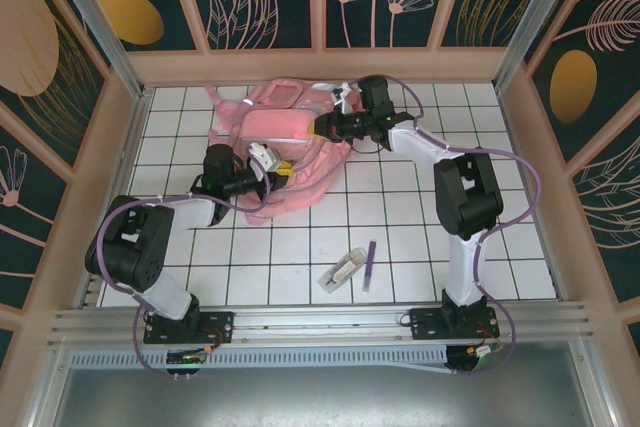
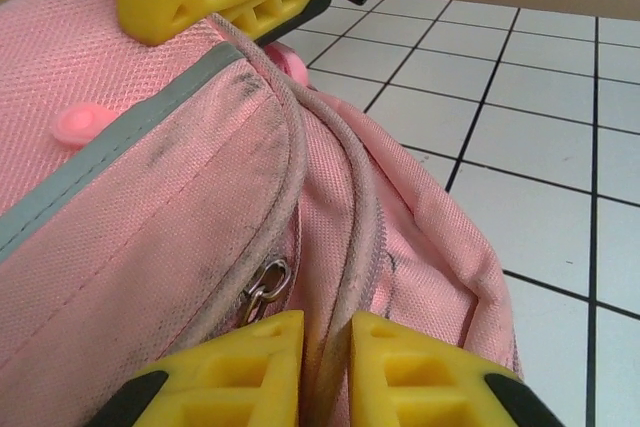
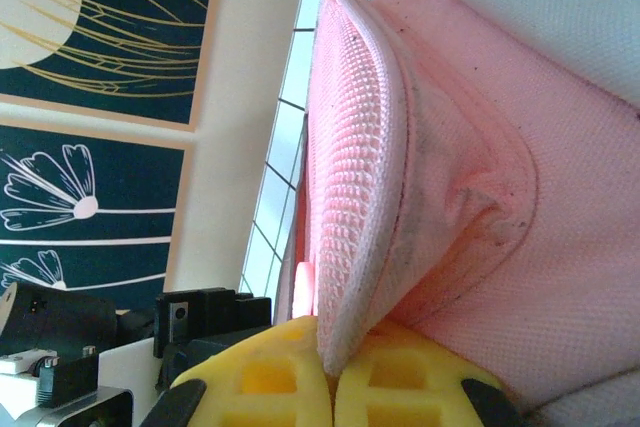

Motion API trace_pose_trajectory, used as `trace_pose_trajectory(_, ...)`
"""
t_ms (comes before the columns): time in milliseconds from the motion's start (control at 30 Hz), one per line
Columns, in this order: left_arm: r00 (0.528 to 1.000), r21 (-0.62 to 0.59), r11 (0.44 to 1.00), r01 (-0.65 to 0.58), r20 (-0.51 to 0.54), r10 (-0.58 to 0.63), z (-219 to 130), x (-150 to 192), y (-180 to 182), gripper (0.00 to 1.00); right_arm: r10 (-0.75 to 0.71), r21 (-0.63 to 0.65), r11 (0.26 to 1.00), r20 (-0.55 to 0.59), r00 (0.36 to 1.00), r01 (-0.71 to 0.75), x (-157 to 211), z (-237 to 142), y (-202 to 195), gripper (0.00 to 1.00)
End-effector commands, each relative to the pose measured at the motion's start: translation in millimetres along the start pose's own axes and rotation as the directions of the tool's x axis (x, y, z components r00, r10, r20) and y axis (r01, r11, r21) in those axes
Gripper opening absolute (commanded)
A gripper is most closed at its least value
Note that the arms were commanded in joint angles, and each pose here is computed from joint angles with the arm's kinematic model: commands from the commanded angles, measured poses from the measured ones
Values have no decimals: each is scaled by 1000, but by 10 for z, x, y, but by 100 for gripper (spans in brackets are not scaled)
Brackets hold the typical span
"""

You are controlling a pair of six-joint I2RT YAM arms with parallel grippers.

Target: Pack the student bag

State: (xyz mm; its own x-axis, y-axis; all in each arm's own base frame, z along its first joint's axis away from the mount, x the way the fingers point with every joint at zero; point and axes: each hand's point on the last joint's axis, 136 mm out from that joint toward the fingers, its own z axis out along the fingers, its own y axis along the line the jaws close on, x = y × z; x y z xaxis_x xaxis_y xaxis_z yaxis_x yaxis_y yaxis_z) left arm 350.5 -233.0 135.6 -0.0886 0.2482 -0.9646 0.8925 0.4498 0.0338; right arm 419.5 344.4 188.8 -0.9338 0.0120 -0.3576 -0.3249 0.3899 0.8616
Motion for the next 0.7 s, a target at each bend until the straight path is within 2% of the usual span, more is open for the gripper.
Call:
trace_pose_trajectory(0, 998, -68, 997, -23, 59, 27, -22, -198, 120, 18, -266, -200, 944, 17, 964, 264, 56, -213, 970, 0)
trace_pose_trajectory(67, 995, -126, 992, 27, 100, -14, -121, -263, 142, 19, -264, -197, 945, 17, 964, 262, 56, -226, 965, 0)
trace_pose_trajectory(133, 987, -203, 973, 107, 136, -81, -230, -269, 205, 26, -272, -185, 944, 25, 962, 272, 43, -257, 945, 0)
trace_pose_trajectory(167, 980, -252, 954, 165, 147, -131, -286, -229, 266, 31, -274, -175, 945, 32, 961, 275, 28, -273, 928, 0)
trace_pose_trajectory(233, 962, -330, 907, 263, 158, -222, -374, -88, 352, 32, -272, -165, 947, 42, 961, 275, 3, -298, 900, 0)
trace_pose_trajectory(400, 947, -364, 878, 311, 196, -254, -471, 26, 338, 33, -288, -166, 943, 36, 957, 289, 12, -285, 872, 0)
trace_pose_trajectory(500, 934, -312, 894, 322, 260, -246, -550, -101, 239, 32, -285, -161, 944, 32, 958, 287, 11, -270, 844, 0)
trace_pose_trajectory(567, 928, -196, 938, 287, 300, -221, -582, -246, 8, 35, -288, -153, 945, 30, 957, 289, 21, -264, 814, 0)
trace_pose_trajectory(600, 929, -118, 958, 260, 303, -215, -584, -288, -143, 37, -291, -141, 946, 32, 956, 293, 14, -262, 786, 0)
trace_pose_trajectory(667, 927, -62, 957, 283, 274, -257, -571, -256, -235, 39, -295, -119, 947, 39, 955, 297, -14, -265, 743, 0)
